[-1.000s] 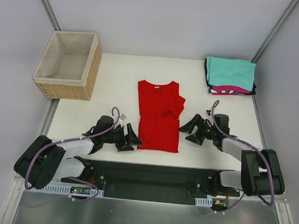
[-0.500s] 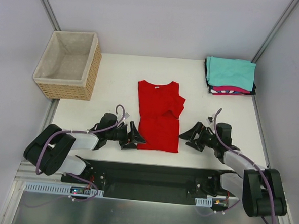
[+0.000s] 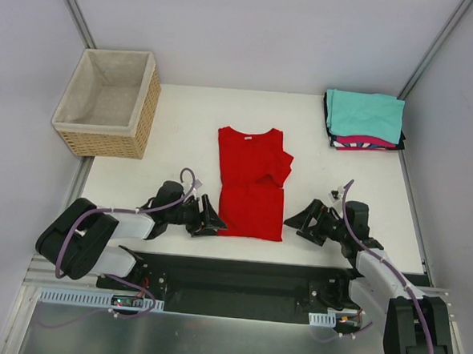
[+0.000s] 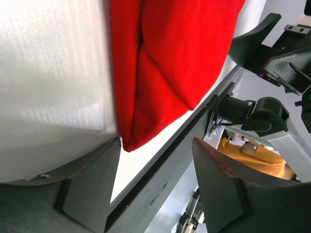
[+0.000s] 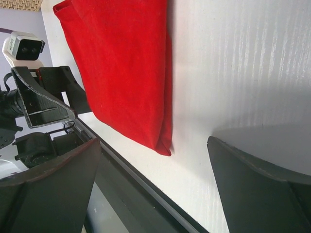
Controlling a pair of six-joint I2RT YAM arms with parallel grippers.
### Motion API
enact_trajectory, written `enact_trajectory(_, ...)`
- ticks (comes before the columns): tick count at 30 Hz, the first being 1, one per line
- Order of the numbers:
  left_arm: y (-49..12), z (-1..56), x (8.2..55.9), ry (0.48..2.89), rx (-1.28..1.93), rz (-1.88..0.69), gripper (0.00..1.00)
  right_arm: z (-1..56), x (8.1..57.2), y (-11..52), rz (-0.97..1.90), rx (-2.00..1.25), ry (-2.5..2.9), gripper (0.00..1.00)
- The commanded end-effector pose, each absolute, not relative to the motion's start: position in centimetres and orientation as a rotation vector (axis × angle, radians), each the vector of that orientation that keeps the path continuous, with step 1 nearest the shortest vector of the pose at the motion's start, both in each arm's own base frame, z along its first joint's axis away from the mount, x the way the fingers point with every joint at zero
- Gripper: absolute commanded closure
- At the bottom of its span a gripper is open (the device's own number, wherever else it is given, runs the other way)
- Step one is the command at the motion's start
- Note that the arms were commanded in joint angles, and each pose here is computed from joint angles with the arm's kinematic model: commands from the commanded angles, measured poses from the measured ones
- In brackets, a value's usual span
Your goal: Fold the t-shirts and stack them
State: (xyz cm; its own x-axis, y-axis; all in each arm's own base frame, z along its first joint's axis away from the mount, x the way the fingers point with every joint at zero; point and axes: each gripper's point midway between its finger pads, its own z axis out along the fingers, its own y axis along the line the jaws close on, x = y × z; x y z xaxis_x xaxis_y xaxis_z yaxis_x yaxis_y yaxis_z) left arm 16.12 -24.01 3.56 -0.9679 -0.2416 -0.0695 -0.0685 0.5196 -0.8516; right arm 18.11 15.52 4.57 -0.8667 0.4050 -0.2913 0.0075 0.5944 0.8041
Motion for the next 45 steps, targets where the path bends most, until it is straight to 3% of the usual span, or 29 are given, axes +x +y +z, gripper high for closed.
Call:
enact_trajectory(1,-22.6,0.8,14.8,2.661,-0.309,-1.321,0.4,2.4,16.8,14.9,1.143,0.403,2.461,0.03)
enact_trajectory(17,-23.3,-0.5,14.7,2.673,-0.342,-1.392,0.51,2.4,16.3,14.7,1.138,0.408,2.465,0.03)
enact_trajectory(23,-23.2,-0.4,14.7,2.667,-0.337,-1.39,0.59,2.1,16.1,14.7,1.139,0.416,2.474,0.03)
enact_trajectory(28,-23.2,-0.4,14.7,2.669,-0.335,-1.386,0.72,2.0,15.8,15.0,1.175,0.422,2.463,0.03)
enact_trajectory(45,-23.4,-0.1,15.0,2.66,-0.33,-1.394,0.82,1.4,14.6,17.3,1.271,0.397,2.485,0.03)
